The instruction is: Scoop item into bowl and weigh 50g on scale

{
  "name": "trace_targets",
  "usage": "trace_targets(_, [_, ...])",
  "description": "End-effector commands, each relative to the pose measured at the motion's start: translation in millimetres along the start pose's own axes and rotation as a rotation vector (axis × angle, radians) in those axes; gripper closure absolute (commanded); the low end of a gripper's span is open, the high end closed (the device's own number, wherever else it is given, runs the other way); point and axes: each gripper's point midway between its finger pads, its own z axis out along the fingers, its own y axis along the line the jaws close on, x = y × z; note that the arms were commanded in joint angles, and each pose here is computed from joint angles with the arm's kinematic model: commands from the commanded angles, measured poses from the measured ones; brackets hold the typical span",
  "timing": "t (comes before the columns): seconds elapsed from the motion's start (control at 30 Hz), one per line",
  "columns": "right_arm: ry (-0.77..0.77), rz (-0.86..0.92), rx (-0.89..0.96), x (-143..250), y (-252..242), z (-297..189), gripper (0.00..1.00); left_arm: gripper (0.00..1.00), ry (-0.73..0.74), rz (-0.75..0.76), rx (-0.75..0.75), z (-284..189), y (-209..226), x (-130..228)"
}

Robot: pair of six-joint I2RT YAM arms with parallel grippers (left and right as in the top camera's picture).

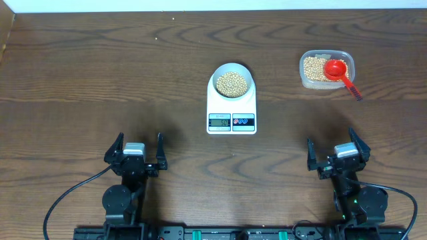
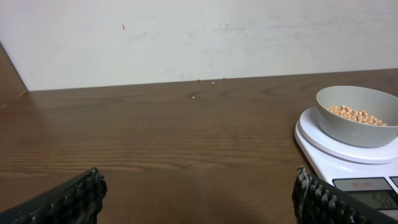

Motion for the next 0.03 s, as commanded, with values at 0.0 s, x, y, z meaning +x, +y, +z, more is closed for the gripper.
trace_targets(0.0, [-0.001,-0.01,0.001,0.4,0.4,-0.1,0.01,0.02,0.054,0.0,0.001,0.5,-0.3,15.7])
